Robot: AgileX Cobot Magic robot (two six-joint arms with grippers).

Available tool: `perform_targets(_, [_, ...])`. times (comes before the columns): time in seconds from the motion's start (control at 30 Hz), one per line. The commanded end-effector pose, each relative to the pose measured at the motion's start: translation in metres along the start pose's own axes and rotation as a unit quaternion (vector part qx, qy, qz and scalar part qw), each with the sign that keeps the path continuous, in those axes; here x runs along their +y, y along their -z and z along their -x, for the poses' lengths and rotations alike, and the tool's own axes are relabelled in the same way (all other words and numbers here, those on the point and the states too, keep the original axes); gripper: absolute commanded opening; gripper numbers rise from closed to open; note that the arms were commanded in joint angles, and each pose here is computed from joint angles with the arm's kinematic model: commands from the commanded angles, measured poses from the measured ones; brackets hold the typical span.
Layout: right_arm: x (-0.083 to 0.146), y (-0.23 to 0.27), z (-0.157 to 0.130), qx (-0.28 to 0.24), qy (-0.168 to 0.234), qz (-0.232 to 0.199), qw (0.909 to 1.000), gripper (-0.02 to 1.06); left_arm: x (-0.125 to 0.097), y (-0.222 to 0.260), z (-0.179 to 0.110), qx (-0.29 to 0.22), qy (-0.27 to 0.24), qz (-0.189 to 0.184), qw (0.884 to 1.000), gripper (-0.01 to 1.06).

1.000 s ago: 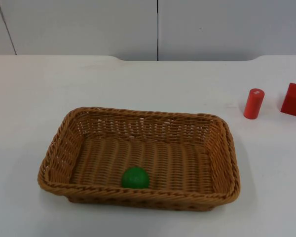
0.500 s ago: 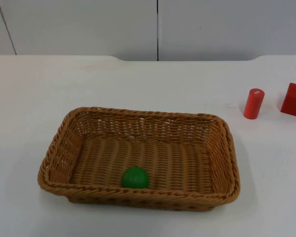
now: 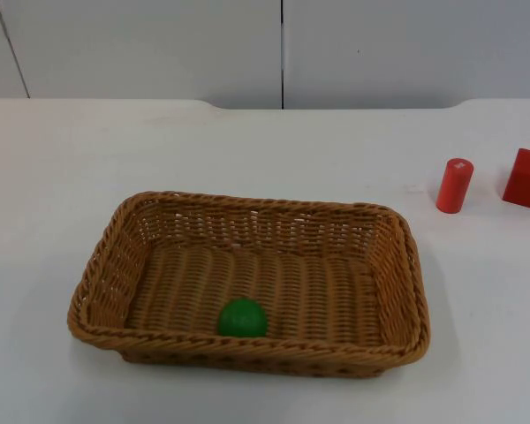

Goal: Pick up the basket with the left hand and place the object to the left of the red cylinder into the basket with the right hand.

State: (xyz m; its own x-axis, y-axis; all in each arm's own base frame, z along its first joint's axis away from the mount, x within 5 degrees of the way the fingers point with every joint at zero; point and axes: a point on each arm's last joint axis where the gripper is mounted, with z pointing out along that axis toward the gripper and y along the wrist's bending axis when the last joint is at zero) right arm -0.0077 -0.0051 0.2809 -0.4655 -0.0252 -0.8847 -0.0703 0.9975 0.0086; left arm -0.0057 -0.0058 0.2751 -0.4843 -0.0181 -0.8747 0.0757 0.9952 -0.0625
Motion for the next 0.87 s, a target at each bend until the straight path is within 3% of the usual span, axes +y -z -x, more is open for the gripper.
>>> perform_targets(0.0, [0.0002, -0.0009, -0.0001, -0.006, -0.001, -0.005, 1.0000, 1.05, 0.0006, -0.0006, 0.0001, -0.006, 0.003, 0.004, 1.000, 1.05])
perform_targets(0.27, [0.0004, -0.0009, -0.0001, -0.006, -0.001, -0.004, 1.0000, 1.05, 0.0006, -0.0007, 0.0001, -0.006, 0.005, 0.007, 1.000, 1.05])
perform_targets(0.6, [0.0004, -0.0009, -0.0001, -0.006, -0.001, -0.004, 1.0000, 1.05, 0.0000, -0.0014, 0.0004, -0.010, 0.035, 0.064, 0.997, 1.05])
perform_targets(0.77, [0.0004, -0.0009, -0.0001, -0.006, -0.001, -0.004, 1.0000, 1.05, 0.0003, -0.0012, 0.0003, -0.009, 0.029, 0.054, 0.998, 1.05])
perform_targets(0.83, [0.0004, -0.0009, -0.0001, -0.006, -0.001, -0.004, 1.0000, 1.05, 0.0005, -0.0010, 0.0002, -0.008, 0.017, 0.032, 0.999, 1.05])
